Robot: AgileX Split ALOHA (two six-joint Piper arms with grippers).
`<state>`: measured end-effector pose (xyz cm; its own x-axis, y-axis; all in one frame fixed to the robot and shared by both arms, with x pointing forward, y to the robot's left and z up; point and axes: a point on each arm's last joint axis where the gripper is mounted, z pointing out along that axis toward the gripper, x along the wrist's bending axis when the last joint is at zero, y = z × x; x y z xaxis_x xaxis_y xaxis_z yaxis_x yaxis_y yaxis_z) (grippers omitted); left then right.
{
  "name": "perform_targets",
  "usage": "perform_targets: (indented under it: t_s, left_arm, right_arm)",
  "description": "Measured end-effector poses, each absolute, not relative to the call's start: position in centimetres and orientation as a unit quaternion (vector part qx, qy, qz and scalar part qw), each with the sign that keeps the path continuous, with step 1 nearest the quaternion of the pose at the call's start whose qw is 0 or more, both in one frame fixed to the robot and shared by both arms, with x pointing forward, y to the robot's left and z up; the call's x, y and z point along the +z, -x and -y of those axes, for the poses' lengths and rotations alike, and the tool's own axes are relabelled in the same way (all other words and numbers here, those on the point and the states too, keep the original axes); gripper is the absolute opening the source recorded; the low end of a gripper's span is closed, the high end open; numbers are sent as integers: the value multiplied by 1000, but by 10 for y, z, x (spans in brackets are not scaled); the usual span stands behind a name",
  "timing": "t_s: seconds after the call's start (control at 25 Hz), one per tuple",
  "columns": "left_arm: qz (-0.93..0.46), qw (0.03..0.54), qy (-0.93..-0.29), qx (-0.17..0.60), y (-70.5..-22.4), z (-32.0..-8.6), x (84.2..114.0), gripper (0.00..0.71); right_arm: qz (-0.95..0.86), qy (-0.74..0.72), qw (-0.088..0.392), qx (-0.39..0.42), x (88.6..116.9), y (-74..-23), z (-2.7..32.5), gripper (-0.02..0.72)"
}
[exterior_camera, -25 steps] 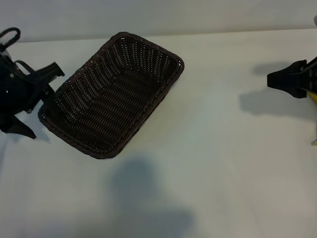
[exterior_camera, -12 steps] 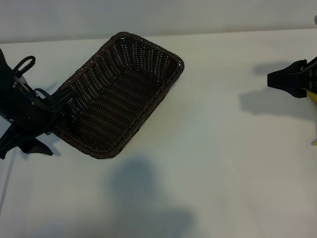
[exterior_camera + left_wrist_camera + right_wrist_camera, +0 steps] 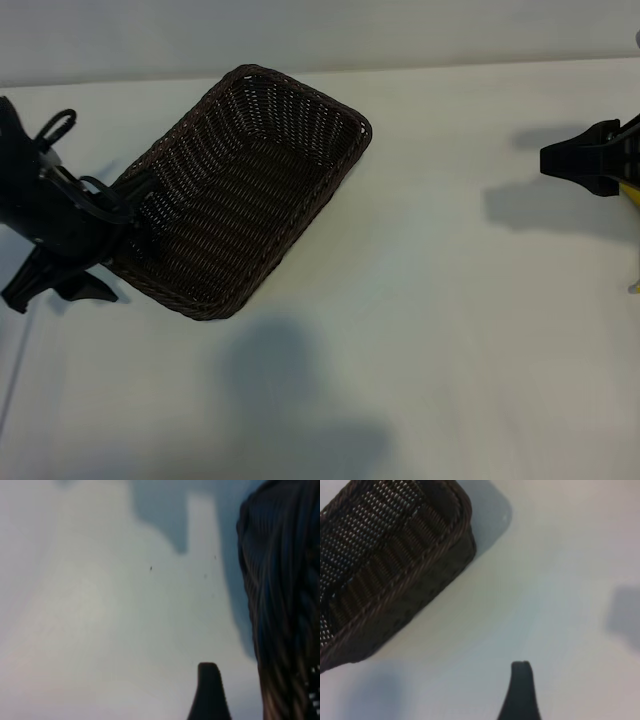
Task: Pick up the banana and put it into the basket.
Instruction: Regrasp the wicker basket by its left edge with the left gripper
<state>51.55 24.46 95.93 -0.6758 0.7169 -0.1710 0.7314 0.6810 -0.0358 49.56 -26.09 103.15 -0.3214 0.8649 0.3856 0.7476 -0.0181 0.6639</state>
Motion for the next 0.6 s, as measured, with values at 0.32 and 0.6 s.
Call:
perform_targets:
  t_s: [0.32,0.6]
  left_arm:
    - [-921,70,-379,-57,-527,-241,933,540]
    - [-926,65,-367,-63,-530,-240,923,468]
  right_arm:
    - [-697,-579,71,418,1031,-496,261,586]
    - [-696,-579,70,418,1031,-496,261,586]
